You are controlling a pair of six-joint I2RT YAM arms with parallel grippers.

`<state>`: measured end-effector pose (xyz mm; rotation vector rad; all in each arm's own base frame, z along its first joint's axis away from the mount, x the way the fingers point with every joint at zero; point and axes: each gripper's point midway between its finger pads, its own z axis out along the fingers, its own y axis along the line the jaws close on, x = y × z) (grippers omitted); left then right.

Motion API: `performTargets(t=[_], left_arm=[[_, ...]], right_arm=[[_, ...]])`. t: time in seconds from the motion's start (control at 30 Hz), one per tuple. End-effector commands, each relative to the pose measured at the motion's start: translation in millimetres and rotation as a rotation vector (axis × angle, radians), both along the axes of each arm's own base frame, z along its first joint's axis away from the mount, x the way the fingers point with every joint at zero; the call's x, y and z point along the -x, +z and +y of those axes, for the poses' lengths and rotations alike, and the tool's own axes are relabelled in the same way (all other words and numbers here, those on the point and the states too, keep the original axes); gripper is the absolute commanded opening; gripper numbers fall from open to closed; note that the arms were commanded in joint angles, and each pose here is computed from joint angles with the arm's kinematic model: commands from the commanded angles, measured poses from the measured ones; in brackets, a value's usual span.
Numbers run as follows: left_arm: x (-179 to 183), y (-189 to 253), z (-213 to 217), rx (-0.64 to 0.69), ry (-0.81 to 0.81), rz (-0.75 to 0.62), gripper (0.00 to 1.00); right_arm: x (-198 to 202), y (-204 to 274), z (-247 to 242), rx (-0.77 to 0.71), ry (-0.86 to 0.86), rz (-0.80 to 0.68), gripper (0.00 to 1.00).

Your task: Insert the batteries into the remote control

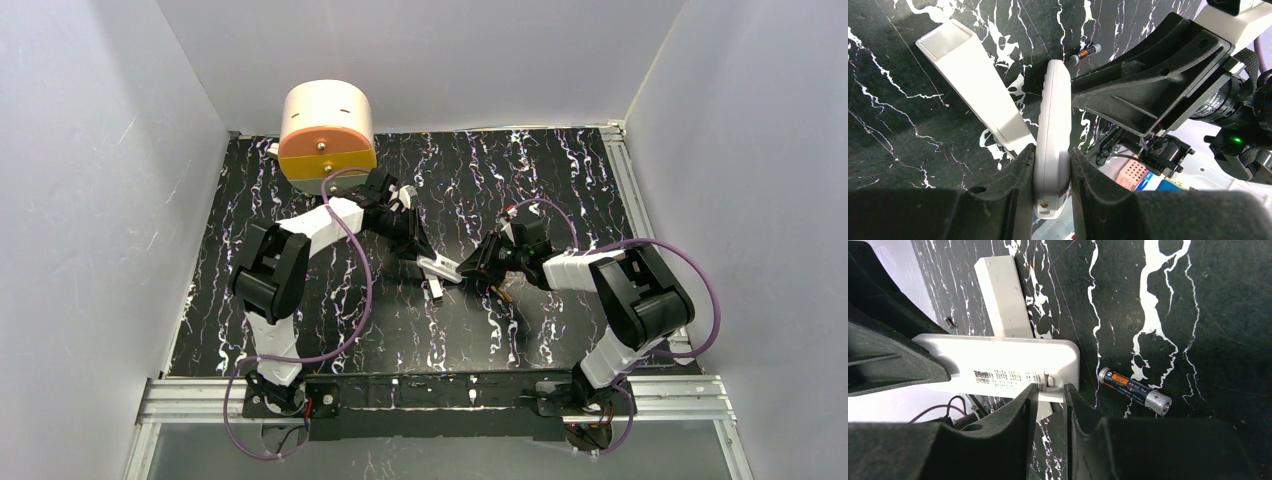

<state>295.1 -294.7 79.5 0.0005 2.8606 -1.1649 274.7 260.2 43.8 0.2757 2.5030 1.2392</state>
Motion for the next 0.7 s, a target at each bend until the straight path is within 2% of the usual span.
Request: performTargets(t=[0.0,0.4,0.67], left_arm=[[13,-43,26,-0.172,0.026,0.066,0.0],[13,-45,28,-0.182,0.026,0.068,0.0],[14,-47,30,-0.191,0.026,0.068,0.0]], right_arm=[[-14,25,11,-0.045,0.023,-0.099,0.32],[-15,27,11,-0.049,0.014,-0.097,0.23],[-15,36,15,-0.084,0.018,-0.104,0.34]])
